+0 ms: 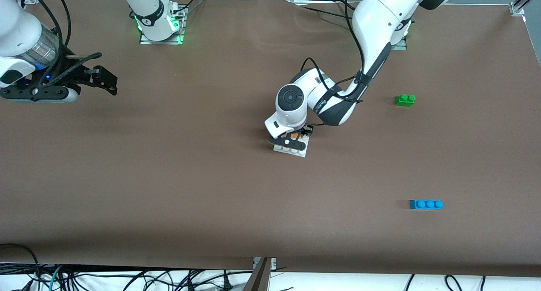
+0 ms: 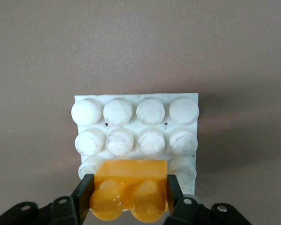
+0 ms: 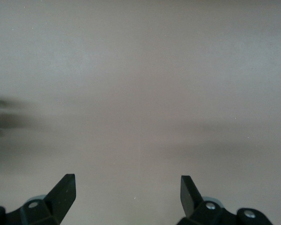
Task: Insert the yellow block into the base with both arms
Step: 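Lower the yellow brick and press it onto the plate studs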
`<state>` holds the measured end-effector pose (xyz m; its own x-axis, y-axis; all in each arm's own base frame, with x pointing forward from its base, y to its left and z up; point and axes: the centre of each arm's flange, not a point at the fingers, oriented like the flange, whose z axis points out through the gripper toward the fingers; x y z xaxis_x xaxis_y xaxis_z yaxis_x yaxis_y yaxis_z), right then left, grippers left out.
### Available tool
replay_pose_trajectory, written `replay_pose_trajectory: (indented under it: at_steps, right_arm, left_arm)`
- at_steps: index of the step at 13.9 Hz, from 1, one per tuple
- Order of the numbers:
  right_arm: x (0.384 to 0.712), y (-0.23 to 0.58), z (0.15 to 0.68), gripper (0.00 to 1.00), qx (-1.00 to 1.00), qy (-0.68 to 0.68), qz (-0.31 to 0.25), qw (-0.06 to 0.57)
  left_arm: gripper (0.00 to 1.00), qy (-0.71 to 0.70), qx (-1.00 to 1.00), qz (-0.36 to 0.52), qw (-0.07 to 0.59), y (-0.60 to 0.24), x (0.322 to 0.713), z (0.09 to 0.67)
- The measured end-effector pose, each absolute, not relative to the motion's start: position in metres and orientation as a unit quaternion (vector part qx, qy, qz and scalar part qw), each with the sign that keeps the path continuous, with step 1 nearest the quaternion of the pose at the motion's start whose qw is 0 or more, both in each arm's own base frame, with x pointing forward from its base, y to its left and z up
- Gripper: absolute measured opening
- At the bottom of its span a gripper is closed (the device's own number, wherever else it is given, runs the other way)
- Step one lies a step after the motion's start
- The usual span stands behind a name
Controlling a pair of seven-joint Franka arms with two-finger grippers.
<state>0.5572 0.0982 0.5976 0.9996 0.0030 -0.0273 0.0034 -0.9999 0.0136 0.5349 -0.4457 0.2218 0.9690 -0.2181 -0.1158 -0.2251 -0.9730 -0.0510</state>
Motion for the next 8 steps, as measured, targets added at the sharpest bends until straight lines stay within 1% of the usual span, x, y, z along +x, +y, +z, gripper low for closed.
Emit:
replay_pose_trajectory:
  at_steps: [1, 2, 4, 5, 6, 8]
  right_arm:
    - [0.5572, 0.0981, 0.5976, 0.99, 1.000, 0.002, -0.014, 0.007]
    - [0.5572, 0.0980, 0.5976, 0.99, 1.000, 0.001, -0.014, 0.007]
    - [0.5573, 0.0977, 0.5976, 0.99, 1.000, 0.001, -0.014, 0.007]
    - [0.5573, 0.0974, 0.5976, 0.99, 1.000, 0.001, -0.014, 0.007]
    - [0.5574, 0.0970, 0.5976, 0.99, 1.000, 0.001, -0.014, 0.007]
    - [0.5576, 0.0962, 0.5976, 0.99, 1.000, 0.000, -0.013, 0.007]
  left_arm:
    - [0.70, 0.112, -0.992, 0.055, 0.032, -0.4456, 0.5347, 0.2215]
    - [0.70, 0.112, -0.992, 0.055, 0.032, -0.4456, 0.5346, 0.2212]
    - [0.85, 0.112, -0.992, 0.055, 0.032, -0.4455, 0.5345, 0.2209]
    - [0.96, 0.112, -0.992, 0.055, 0.033, -0.4454, 0.5345, 0.2209]
    - [1.00, 0.112, -0.992, 0.055, 0.033, -0.4454, 0.5345, 0.2209]
    - [1.00, 0.112, -0.992, 0.055, 0.033, -0.4452, 0.5346, 0.2209]
